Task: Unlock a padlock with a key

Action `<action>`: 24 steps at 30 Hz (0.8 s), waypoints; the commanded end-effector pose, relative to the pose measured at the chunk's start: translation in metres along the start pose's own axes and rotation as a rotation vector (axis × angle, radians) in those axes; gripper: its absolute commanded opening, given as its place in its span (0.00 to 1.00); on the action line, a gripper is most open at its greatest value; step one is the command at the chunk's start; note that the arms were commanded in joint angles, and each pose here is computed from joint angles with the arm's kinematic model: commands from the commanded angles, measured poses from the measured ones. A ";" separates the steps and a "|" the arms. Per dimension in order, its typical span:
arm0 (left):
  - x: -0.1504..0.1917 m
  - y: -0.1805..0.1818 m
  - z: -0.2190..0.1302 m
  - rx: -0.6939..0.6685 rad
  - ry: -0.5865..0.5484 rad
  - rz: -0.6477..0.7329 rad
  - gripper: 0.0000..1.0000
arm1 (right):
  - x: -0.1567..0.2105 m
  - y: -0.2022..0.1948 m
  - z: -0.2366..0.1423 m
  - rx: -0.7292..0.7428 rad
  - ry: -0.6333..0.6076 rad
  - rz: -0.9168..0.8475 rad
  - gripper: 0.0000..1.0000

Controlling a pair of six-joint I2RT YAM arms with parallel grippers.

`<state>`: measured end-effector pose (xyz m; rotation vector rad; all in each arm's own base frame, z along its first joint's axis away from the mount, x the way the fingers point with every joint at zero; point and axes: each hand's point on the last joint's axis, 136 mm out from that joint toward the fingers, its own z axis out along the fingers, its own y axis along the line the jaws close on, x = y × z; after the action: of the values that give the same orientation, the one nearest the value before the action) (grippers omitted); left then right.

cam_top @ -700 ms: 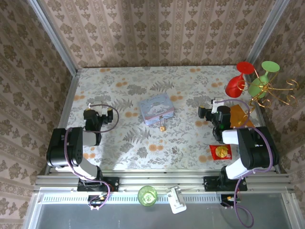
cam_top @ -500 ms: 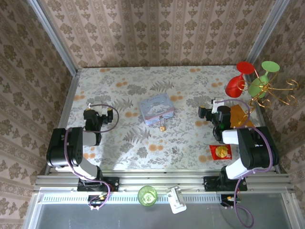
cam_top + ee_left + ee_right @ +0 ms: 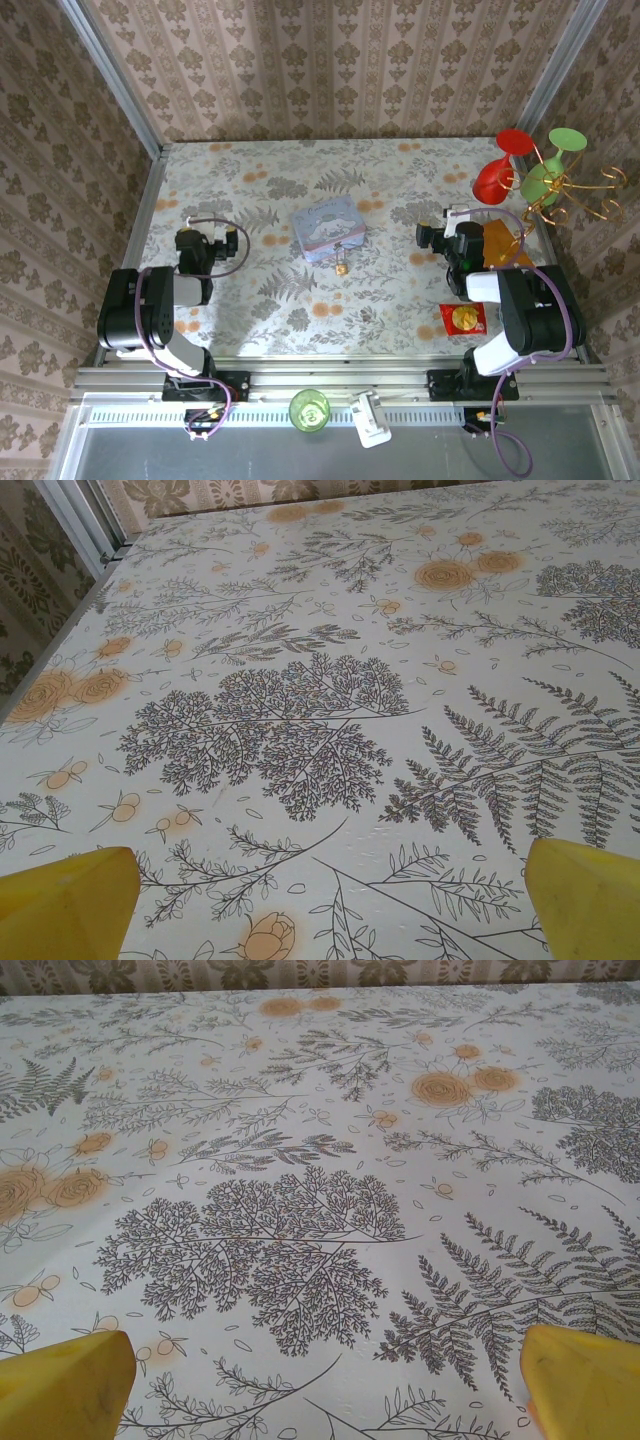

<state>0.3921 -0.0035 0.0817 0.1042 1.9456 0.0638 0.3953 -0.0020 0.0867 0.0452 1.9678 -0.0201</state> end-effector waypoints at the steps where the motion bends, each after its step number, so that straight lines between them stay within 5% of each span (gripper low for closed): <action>1: -0.016 0.001 0.003 0.007 -0.043 0.003 1.00 | -0.011 0.000 0.001 -0.003 -0.035 0.007 1.00; 16: -0.016 0.001 0.003 0.008 -0.045 0.003 1.00 | -0.011 0.001 0.000 -0.012 -0.043 0.004 1.00; 24: -0.046 0.007 -0.024 -0.047 -0.090 0.012 1.00 | -0.040 0.022 -0.025 -0.094 -0.032 -0.046 1.00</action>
<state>0.3889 -0.0006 0.1191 0.0859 1.8692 0.0869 0.3885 0.0109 0.1101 -0.0125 1.9493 0.0203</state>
